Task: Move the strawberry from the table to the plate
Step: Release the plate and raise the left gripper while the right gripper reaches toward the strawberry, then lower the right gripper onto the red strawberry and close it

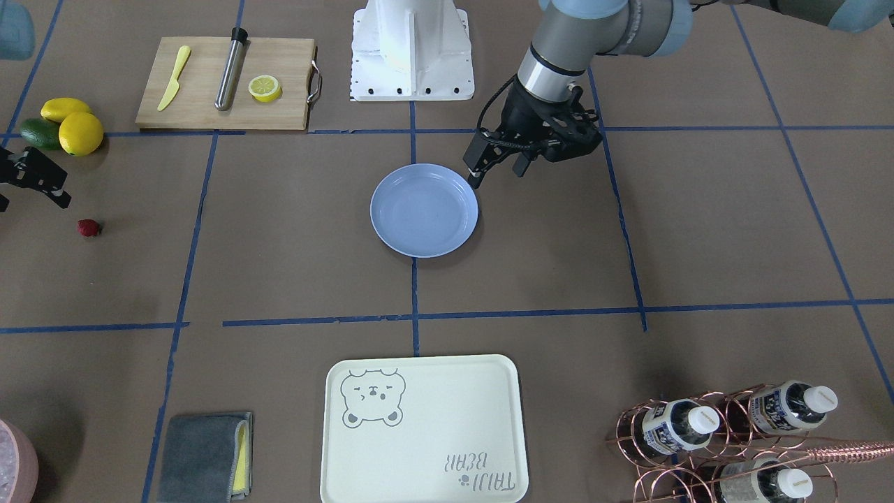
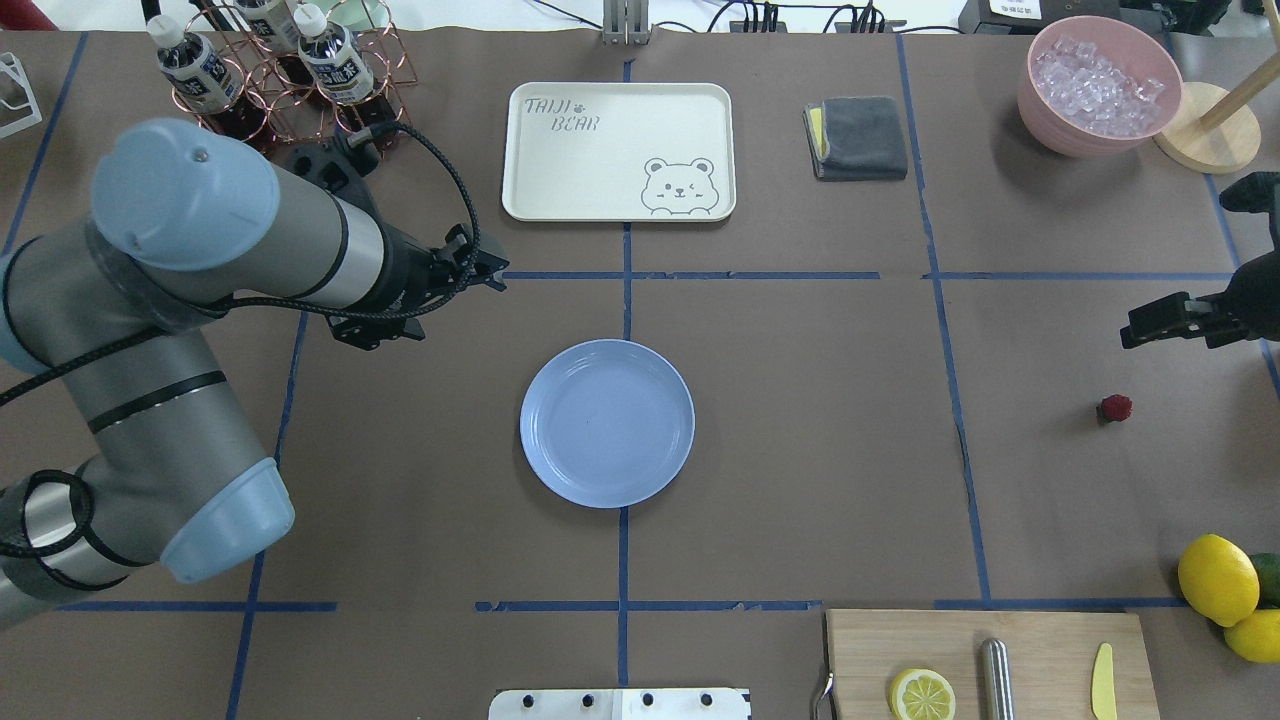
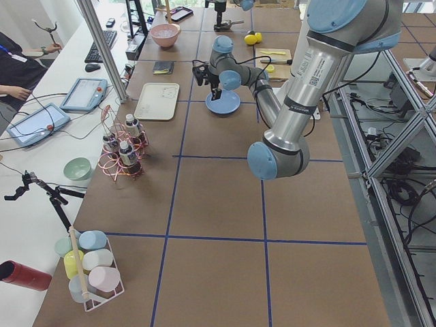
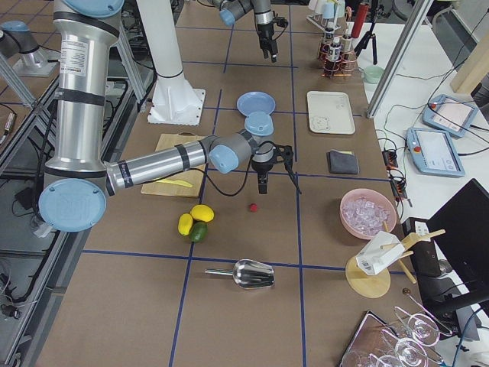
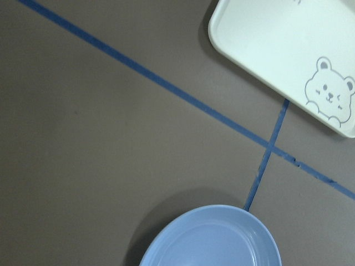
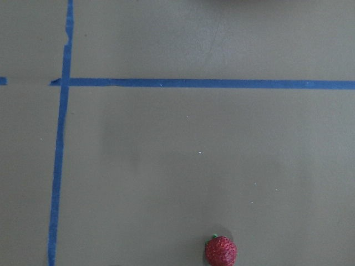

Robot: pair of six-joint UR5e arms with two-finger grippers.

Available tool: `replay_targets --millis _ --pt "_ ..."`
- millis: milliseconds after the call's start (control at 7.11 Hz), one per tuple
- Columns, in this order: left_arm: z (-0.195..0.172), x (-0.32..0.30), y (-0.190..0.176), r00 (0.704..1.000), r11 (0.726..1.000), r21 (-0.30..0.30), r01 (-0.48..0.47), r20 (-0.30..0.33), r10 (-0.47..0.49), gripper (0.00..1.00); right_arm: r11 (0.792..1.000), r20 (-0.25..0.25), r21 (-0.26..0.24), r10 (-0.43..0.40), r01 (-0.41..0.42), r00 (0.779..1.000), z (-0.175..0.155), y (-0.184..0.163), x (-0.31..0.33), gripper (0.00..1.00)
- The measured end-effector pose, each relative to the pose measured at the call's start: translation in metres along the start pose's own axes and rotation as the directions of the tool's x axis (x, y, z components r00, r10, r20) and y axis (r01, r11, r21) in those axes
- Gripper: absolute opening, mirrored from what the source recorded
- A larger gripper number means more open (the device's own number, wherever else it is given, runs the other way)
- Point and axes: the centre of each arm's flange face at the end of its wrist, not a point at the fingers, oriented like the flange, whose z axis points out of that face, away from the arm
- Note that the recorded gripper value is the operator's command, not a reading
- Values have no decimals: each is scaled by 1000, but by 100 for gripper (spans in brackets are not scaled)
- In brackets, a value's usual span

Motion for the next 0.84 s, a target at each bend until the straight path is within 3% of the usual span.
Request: replay_targets --millis 281,704,844 --pt "-5 -3 -10 1000 1000 13 -4 3 4 100 1000 13 3 -11 11 1000 40 13 16 100" --pt "-4 -6 -12 1000 1000 16 -3 9 3 100 999 2 -35 -18 18 1000 87 19 29 100" --pt "-4 -6 -12 1000 1000 16 -4 9 3 100 999 3 -44 -24 24 1000 93 19 25 92"
